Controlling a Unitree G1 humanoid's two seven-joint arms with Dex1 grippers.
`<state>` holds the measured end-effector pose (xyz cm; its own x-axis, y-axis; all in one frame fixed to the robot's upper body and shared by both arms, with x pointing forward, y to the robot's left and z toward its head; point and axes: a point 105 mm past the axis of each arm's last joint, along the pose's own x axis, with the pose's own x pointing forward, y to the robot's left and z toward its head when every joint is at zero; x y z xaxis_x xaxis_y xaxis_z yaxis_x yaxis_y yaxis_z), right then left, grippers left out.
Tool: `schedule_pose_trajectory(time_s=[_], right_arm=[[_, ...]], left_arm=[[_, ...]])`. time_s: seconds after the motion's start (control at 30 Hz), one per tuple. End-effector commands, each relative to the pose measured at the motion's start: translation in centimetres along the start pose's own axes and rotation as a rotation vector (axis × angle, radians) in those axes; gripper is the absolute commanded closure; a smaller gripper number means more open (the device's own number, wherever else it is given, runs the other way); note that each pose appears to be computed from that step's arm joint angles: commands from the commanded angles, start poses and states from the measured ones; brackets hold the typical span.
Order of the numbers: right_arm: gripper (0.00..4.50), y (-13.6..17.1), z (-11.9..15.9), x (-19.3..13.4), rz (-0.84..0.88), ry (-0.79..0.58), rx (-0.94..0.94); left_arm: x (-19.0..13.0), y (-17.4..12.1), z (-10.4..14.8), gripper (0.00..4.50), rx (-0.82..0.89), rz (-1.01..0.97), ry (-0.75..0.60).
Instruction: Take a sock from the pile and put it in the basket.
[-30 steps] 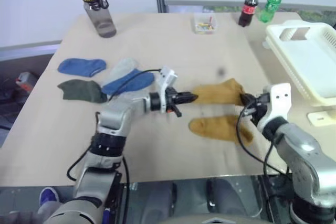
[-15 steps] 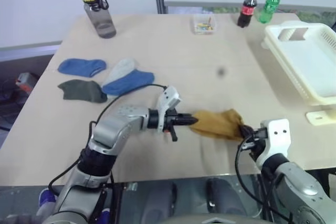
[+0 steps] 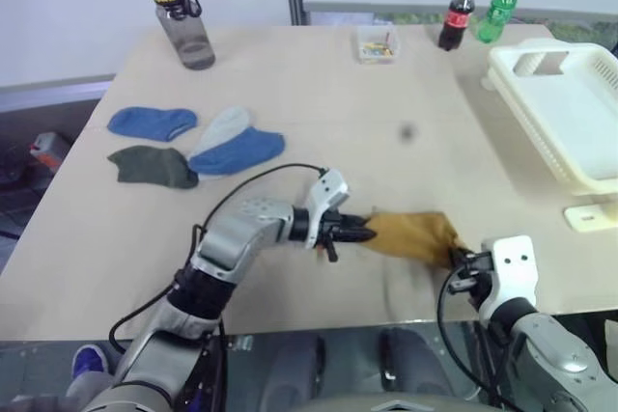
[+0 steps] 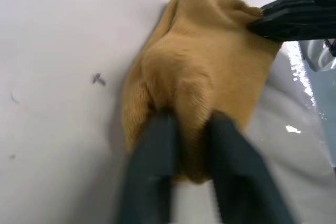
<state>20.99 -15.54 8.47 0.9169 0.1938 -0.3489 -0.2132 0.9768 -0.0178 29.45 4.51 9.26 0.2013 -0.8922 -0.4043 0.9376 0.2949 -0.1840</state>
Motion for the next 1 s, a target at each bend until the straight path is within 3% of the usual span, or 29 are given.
schedule_pose_trajectory(time_s=[0.03, 0.07, 0.27, 0.4, 0.5, 0.7, 0.83, 1.0], right_arm=[[2.15, -0.3, 1.9, -0.8, -0.007, -0.086, -0.072], [1.65, -0.4, 2.3, -1.1, -0.006, -0.103, -0.083], [1.65, -1.1, 4.7, -3.1, 0.074, -0.215, -0.155], [2.84, -0.3, 5.2, -2.7, 0.194, -0.225, -0.193], [4.43, 0.2, 3.8, -0.5, 0.292, -0.174, -0.221], [4.43, -0.6, 0.2, 2.3, 0.394, -0.037, -0.306], [4.43, -0.8, -0.3, 2.5, 0.424, -0.015, -0.335], [4.43, -0.7, -0.1, 2.6, 0.442, -0.017, -0.352]], left_arm=[[-1.1, 0.2, 1.8, 1.43, 0.023, 0.005, -0.048], [-1.7, 0.2, 2.0, 1.37, 0.021, 0.002, -0.061], [-4.9, 0.8, 2.3, 1.37, 0.016, -0.005, -0.082], [-4.9, 1.6, 2.1, 1.37, -0.050, 0.012, -0.070], [-3.4, 1.4, 0.6, 1.37, -0.142, -0.023, -0.015], [-0.8, 1.9, -0.2, 1.37, -0.124, 0.015, 0.073], [-0.1, 0.9, -0.1, 1.37, -0.133, -0.052, 0.099], [-0.3, -1.1, 2.8, 1.37, -0.276, -0.217, 0.005]])
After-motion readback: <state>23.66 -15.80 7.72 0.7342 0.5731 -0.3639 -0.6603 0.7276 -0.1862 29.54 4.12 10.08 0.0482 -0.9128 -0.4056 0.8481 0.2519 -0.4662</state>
